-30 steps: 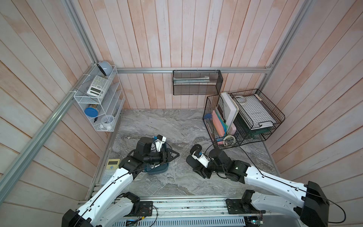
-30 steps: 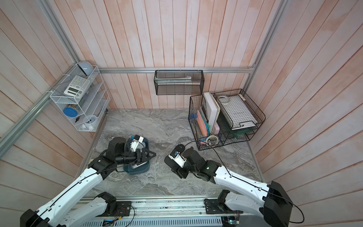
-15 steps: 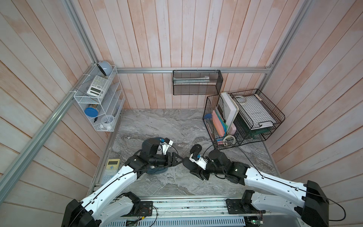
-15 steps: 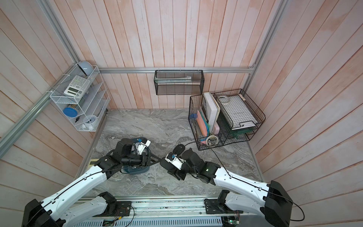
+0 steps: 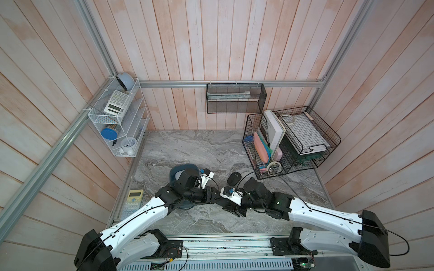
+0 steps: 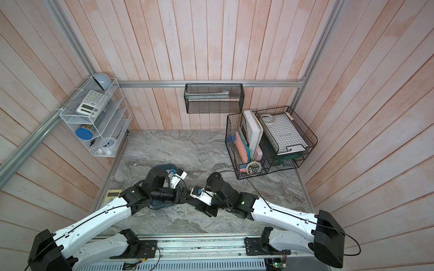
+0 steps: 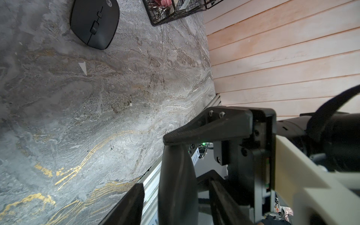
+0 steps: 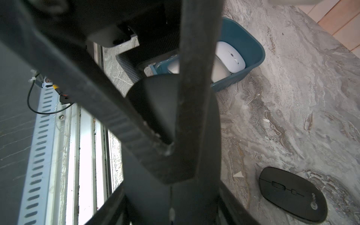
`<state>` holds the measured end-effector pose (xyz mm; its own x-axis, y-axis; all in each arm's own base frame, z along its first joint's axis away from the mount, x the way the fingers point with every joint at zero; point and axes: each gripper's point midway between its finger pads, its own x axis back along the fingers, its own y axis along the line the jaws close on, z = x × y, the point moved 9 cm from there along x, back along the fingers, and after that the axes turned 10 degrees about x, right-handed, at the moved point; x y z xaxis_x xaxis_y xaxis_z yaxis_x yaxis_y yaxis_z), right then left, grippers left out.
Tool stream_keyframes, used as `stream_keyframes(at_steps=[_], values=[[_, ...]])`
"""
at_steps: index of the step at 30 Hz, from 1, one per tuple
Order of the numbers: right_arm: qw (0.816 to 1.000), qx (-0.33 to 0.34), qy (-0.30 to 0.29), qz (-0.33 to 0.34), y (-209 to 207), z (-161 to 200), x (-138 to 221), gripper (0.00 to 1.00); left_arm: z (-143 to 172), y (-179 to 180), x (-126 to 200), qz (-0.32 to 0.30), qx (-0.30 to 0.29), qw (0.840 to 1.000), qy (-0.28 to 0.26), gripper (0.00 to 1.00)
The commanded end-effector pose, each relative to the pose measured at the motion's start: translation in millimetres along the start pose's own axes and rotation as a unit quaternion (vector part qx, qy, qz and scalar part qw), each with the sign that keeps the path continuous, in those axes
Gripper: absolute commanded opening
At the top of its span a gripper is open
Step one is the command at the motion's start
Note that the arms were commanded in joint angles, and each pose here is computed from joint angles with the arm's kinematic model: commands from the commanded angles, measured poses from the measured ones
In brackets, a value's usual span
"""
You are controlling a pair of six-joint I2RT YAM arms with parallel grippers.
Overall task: Put the mouse in the storage box
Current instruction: Pick up the mouse from the center of the board.
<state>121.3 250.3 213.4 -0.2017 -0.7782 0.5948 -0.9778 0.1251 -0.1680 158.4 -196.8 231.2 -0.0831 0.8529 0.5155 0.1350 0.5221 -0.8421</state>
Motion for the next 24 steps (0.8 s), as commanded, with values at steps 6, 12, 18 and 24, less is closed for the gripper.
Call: stream_keyframes(at_steps=[6,12,18,24], values=[[1.0,0.015,-0.003,0.007,-3,-10,0,0.55,-5,-11,1,0.012,-0.025,0.999,-0.015,0.46],[1.0,0.016,-0.004,0.01,-3,-10,0,0.57,-4,-10,1,0.011,-0.025,1.0,-0.016,0.27],[1.0,0.011,-0.003,0.016,-3,-9,0,0.91,-6,-11,5,-0.001,-0.027,0.999,-0.034,0.0],[0.999,-0.003,-0.003,0.05,-7,-4,3,0.98,-8,-12,12,-0.011,-0.031,0.998,-0.049,0.0]])
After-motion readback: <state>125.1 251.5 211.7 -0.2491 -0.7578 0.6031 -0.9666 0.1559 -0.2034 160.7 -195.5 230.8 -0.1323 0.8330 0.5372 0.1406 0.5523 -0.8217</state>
